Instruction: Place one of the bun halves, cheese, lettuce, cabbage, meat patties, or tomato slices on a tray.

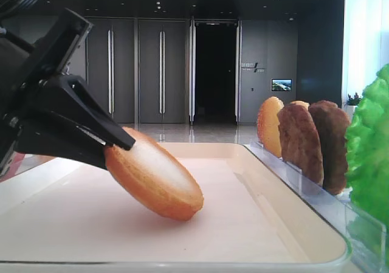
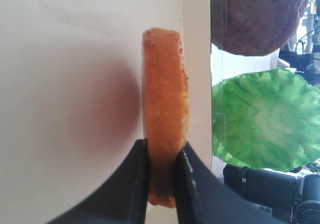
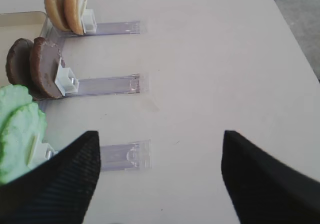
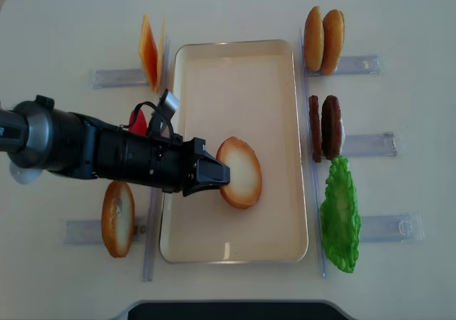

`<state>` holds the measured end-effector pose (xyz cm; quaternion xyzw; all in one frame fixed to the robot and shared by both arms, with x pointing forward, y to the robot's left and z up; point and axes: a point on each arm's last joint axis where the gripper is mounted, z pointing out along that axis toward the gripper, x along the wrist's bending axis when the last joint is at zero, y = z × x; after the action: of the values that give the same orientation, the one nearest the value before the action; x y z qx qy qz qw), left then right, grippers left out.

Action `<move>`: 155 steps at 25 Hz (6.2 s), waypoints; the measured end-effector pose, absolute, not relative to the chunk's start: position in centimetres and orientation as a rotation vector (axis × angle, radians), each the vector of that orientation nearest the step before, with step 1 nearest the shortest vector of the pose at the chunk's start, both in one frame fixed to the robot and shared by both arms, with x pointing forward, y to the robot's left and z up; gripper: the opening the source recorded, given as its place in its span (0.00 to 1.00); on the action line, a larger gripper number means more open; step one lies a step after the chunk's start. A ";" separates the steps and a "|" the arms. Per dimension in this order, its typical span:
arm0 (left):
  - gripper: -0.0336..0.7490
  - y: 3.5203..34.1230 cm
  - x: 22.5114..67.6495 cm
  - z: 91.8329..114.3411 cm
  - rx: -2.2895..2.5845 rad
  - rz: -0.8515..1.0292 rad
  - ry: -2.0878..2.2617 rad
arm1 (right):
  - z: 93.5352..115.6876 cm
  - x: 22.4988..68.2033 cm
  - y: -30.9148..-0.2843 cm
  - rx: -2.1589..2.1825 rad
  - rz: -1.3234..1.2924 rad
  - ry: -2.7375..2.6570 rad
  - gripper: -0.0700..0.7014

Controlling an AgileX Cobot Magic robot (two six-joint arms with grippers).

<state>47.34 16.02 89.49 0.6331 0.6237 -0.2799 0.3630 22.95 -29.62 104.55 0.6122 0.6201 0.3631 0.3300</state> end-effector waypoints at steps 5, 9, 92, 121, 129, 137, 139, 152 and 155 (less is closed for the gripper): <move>0.18 16.0 47.3 89.5 1.629 -0.720 1.605 | 104.6 23.0 -29.6 1.601 0.950 1.622 0.76; 0.18 16.1 47.4 89.9 1.629 -0.695 1.599 | 104.6 23.0 -29.6 1.601 0.950 1.622 0.76; 0.67 18.0 46.6 92.1 1.669 -0.665 1.722 | 104.6 23.0 -29.6 1.601 0.950 1.622 0.76; 0.67 17.9 51.3 103.9 1.808 -0.311 1.455 | 104.6 23.0 -29.6 1.601 0.950 1.622 0.76; 0.67 18.8 51.8 103.7 1.857 -0.213 1.504 | 104.6 23.0 -29.6 1.601 0.950 1.622 0.76; 0.67 24.5 52.7 102.8 1.888 -0.073 1.698 | 104.6 23.0 -29.6 1.601 0.950 1.622 0.76; 0.67 26.4 52.8 102.6 1.886 -0.026 1.752 | 104.6 23.0 -29.6 1.601 0.950 1.622 0.76; 0.60 36.4 51.8 101.9 1.912 0.251 2.041 | 104.6 23.0 -29.6 1.601 0.950 1.622 0.76; 0.58 37.3 51.6 101.8 1.922 0.282 2.066 | 104.6 23.0 -29.6 1.601 0.950 1.622 0.76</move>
<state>51.59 37.34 101.83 0.6697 0.7202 0.0984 0.1523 22.95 -29.62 104.55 0.6122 0.6201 0.3631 0.3300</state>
